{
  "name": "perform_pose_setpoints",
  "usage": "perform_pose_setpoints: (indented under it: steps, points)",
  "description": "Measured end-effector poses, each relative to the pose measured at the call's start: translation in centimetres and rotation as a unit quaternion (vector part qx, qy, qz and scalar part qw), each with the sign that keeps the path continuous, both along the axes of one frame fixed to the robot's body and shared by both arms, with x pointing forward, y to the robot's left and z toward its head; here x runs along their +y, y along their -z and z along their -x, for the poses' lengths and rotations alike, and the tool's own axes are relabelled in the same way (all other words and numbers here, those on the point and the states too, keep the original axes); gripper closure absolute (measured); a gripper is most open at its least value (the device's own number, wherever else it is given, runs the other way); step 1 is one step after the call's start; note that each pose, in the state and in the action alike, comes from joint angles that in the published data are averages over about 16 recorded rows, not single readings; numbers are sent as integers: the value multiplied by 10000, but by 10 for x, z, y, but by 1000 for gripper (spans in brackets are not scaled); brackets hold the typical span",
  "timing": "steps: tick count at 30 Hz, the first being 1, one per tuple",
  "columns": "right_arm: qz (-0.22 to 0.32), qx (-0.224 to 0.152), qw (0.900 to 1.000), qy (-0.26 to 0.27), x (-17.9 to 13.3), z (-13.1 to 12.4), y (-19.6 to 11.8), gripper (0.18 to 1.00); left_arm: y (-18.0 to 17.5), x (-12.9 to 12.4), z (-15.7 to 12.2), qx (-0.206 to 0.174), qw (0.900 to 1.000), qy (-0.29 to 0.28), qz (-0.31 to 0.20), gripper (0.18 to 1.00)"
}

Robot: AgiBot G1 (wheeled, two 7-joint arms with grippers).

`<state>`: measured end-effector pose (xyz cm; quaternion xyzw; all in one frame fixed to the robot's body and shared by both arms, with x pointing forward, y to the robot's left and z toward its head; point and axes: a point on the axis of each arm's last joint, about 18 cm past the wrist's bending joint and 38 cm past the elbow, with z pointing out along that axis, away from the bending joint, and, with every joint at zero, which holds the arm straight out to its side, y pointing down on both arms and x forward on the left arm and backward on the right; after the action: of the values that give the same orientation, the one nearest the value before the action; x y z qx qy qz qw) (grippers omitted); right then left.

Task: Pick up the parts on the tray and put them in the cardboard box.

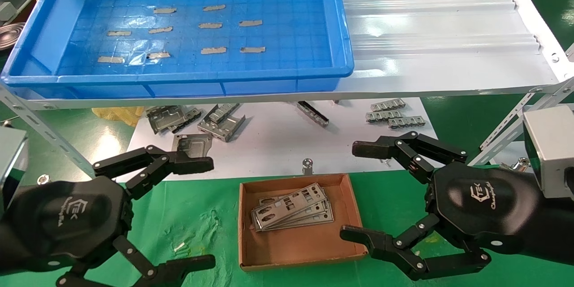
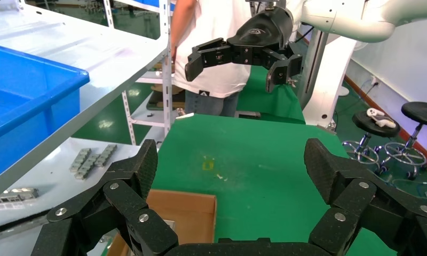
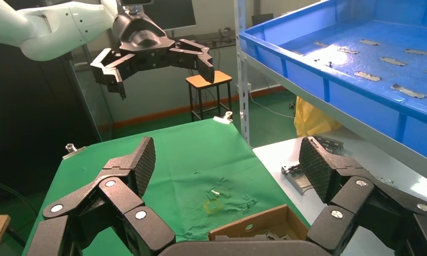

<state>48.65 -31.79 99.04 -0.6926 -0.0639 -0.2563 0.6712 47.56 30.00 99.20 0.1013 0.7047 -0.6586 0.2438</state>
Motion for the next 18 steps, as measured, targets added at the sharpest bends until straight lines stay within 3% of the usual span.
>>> perform_pose_setpoints:
  steps: [18]
  points:
    - [0, 0, 10000, 0, 0, 0, 0, 179, 0, 0, 0, 0, 10000, 0, 0, 184]
